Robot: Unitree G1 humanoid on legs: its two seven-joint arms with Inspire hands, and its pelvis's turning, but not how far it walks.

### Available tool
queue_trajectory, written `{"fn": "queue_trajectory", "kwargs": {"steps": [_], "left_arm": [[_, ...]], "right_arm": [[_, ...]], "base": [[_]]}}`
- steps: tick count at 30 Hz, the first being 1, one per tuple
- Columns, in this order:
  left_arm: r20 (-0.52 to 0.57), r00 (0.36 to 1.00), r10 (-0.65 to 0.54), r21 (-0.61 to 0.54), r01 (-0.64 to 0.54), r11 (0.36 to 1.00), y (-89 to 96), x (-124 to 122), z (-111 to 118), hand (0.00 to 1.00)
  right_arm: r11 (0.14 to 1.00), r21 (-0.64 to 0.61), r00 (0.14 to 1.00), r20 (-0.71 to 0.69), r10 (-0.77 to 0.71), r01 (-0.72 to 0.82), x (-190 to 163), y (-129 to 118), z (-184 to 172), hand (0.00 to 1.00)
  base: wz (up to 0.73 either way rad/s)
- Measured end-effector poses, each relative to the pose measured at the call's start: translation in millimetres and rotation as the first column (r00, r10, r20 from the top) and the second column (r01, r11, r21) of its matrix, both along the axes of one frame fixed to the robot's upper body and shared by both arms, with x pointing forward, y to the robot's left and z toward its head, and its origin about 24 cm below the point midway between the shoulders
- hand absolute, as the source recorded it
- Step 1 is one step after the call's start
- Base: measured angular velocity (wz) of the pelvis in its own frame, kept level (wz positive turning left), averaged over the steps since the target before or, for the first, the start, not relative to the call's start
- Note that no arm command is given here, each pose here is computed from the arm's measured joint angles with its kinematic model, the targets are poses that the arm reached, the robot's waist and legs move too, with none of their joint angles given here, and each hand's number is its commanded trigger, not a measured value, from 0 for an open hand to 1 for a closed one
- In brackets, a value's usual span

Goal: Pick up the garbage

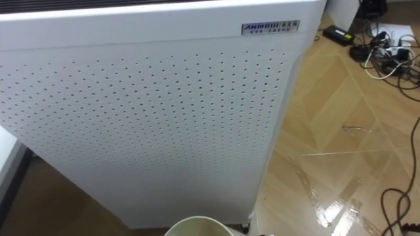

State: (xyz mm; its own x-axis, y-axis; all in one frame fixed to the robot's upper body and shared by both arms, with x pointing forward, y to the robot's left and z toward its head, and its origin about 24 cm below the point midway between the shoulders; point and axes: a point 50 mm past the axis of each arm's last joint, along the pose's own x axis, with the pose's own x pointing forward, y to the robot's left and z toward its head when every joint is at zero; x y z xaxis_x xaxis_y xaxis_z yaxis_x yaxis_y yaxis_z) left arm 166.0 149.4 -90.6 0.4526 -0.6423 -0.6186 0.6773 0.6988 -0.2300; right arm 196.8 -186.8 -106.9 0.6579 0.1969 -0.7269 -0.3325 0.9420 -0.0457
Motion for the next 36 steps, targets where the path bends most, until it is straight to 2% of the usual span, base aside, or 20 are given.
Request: {"fn": "queue_trajectory", "kwargs": {"steps": [14, 26, 32, 35, 36], "left_arm": [[-0.076, 0.997, -0.003, 0.069, 0.008, 0.998, 9.4, -10.5, -13.0, 0.0], [-0.138, 0.985, 0.101, 0.117, -0.085, 0.989, 21.9, -21.1, -27.2, 0.0], [-0.177, 0.943, 0.281, 0.151, -0.256, 0.955, 38.3, -40.0, -40.3, 0.0], [-0.202, 0.874, 0.442, 0.208, -0.403, 0.891, 48.2, -53.5, -50.4, 0.0], [-0.214, 0.827, 0.519, 0.228, -0.475, 0.85, 54.3, -61.4, -54.0, 0.0]], "right_arm": [[1.0, -0.001, 1.0, -0.026, -0.011, 0.011, -4.0, -2.2, -2.3, 1.0], [1.0, -0.004, 0.999, -0.048, 0.019, -0.019, -10.8, 1.7, -6.0, 1.0], [1.0, -0.019, 0.994, -0.107, 0.004, -0.006, -31.3, -3.2, -16.2, 1.0], [0.999, -0.038, 0.986, -0.164, -0.023, 0.017, -48.9, -8.5, -25.1, 1.0], [0.999, -0.042, 0.982, -0.186, -0.031, 0.024, -55.8, -9.7, -28.3, 1.0]], "base": [[0.05], [-0.04], [0.04], [-0.01], [-0.04]]}}
